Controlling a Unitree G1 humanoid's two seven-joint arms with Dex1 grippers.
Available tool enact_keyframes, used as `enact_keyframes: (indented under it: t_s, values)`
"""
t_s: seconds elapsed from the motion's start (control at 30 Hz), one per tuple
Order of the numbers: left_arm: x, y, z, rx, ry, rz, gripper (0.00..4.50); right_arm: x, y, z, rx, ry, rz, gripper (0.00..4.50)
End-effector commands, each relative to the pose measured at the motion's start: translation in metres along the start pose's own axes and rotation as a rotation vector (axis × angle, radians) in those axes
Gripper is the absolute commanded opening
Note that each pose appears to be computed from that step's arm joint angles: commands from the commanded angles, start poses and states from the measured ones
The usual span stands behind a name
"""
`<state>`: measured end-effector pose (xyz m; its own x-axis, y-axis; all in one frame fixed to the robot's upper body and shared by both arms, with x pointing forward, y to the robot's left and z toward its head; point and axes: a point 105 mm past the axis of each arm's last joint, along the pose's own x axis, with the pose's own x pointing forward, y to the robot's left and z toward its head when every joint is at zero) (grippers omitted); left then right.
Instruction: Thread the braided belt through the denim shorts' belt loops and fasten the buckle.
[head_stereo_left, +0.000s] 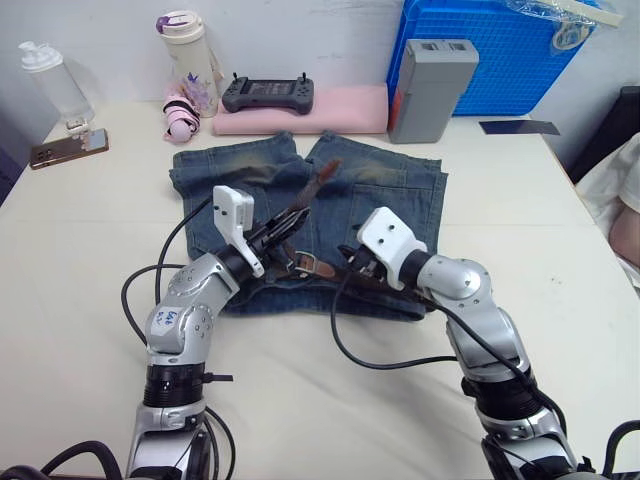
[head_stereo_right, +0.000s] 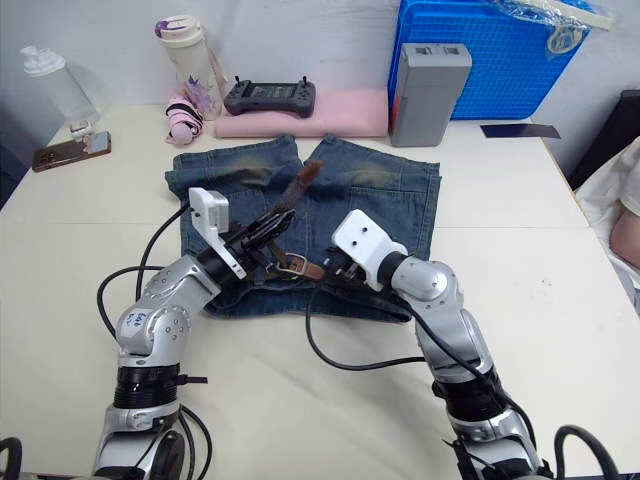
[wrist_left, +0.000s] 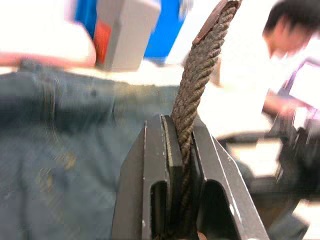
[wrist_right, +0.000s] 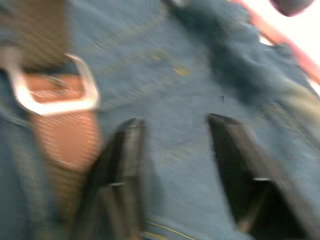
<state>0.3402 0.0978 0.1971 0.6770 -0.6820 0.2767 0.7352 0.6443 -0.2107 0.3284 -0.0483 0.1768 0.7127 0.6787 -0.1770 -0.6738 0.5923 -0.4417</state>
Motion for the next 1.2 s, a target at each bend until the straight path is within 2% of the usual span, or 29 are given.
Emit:
enact_keyframes:
  t_s: [0.03, 0.07, 0.2, 0.33, 0.43, 0.5, 0.67, 0.9, 1.2]
  values:
    - [-0.009, -0.013, 0.012, -0.092, -0.087, -0.021, 0.0, 0.009, 0.021, 0.02, 0.059, -0.049, 0.09, 0.31]
    - [-0.012, -0.014, 0.011, -0.116, -0.094, -0.021, 0.0, 0.013, 0.025, 0.019, 0.065, -0.036, 0.105, 0.03]
    - [-0.027, -0.012, 0.005, -0.168, -0.082, 0.023, 0.0, 0.032, 0.042, -0.006, 0.04, 0.083, 0.163, 0.03]
    - [-0.043, -0.003, 0.004, -0.176, -0.072, 0.083, 0.0, 0.036, 0.056, -0.029, -0.003, 0.187, 0.23, 0.03]
    - [-0.063, 0.013, -0.003, -0.155, -0.031, 0.167, 0.0, 0.034, 0.06, -0.048, -0.034, 0.255, 0.243, 0.03]
    - [-0.08, 0.026, -0.008, -0.15, -0.01, 0.236, 0.0, 0.033, 0.06, -0.052, -0.043, 0.265, 0.243, 0.03]
    - [-0.102, 0.037, -0.022, -0.136, 0.048, 0.315, 0.0, 0.034, 0.06, -0.039, -0.038, 0.198, 0.245, 0.03]
    - [-0.098, 0.034, -0.031, -0.141, 0.06, 0.31, 0.0, 0.021, 0.043, 0.006, 0.115, 0.024, 0.229, 0.03]
    - [-0.097, 0.03, -0.038, -0.142, 0.075, 0.299, 0.0, 0.018, 0.046, 0.005, 0.127, 0.051, 0.248, 0.03]
